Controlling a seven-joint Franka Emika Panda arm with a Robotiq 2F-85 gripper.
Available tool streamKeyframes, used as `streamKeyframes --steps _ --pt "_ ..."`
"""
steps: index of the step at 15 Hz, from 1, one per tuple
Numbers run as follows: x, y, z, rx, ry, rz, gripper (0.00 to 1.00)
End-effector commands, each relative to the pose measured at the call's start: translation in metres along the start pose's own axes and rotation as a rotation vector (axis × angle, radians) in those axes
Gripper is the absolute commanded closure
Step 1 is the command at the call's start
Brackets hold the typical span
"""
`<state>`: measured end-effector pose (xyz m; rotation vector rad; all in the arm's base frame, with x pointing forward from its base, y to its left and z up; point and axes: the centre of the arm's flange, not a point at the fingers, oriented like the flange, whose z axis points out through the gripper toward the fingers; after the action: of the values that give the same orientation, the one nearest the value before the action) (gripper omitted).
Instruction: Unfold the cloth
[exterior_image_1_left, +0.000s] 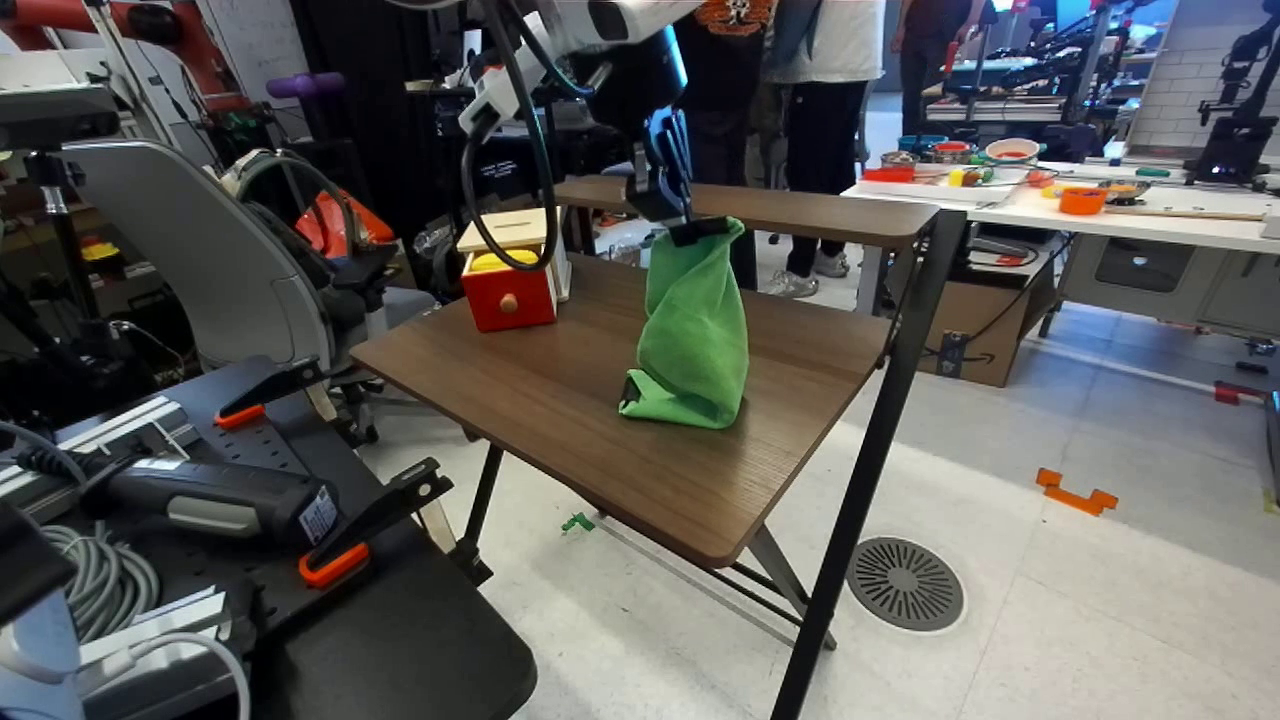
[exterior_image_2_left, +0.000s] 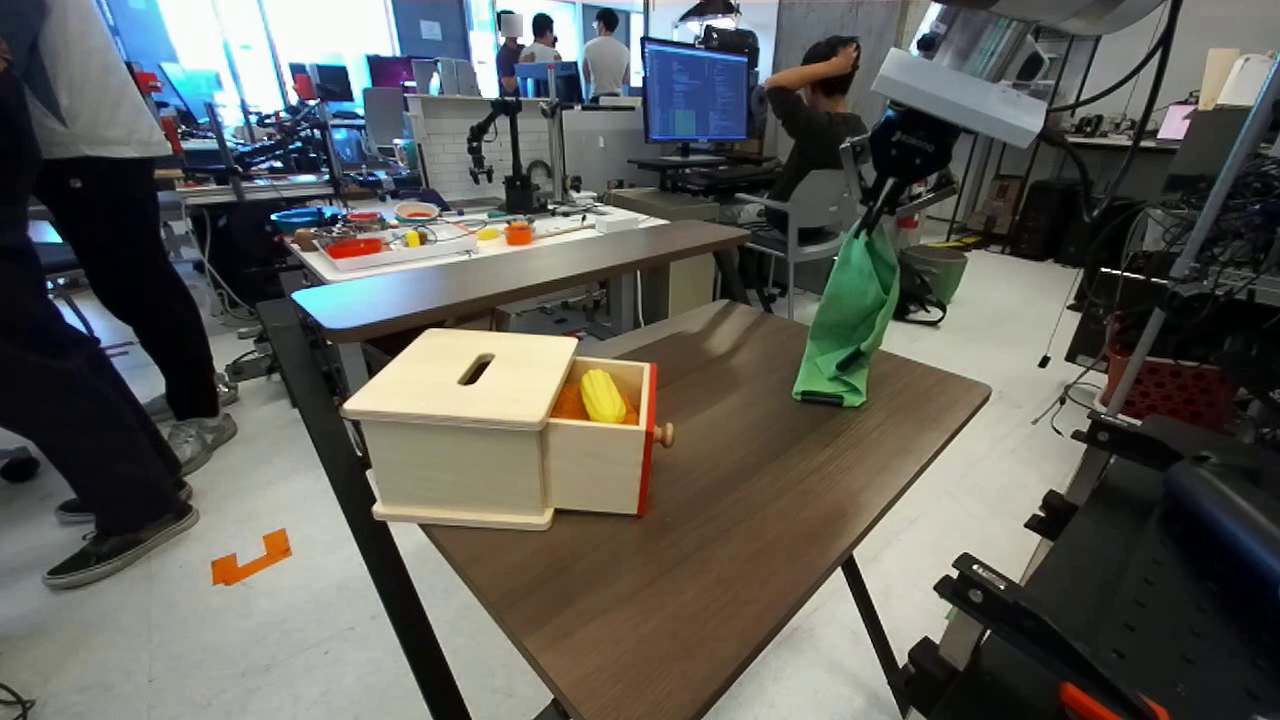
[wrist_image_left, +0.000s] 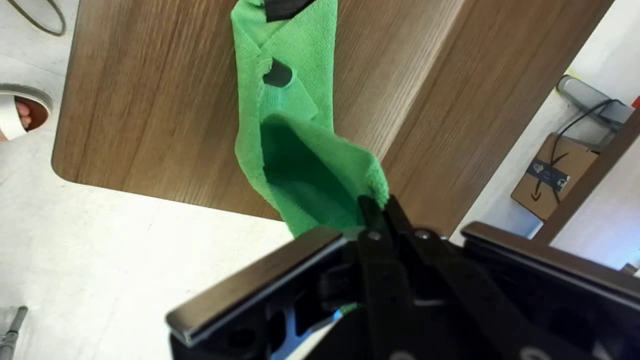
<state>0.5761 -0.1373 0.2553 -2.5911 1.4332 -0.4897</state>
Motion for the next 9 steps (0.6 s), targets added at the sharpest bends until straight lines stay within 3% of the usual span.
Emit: streamKeyframes --steps 1,9 --pt "0.014 0.008 0.0 -0.013 0.005 0.009 0.99" --pt "0.065 0.019 0.067 -0.081 0.01 0.084 0.99"
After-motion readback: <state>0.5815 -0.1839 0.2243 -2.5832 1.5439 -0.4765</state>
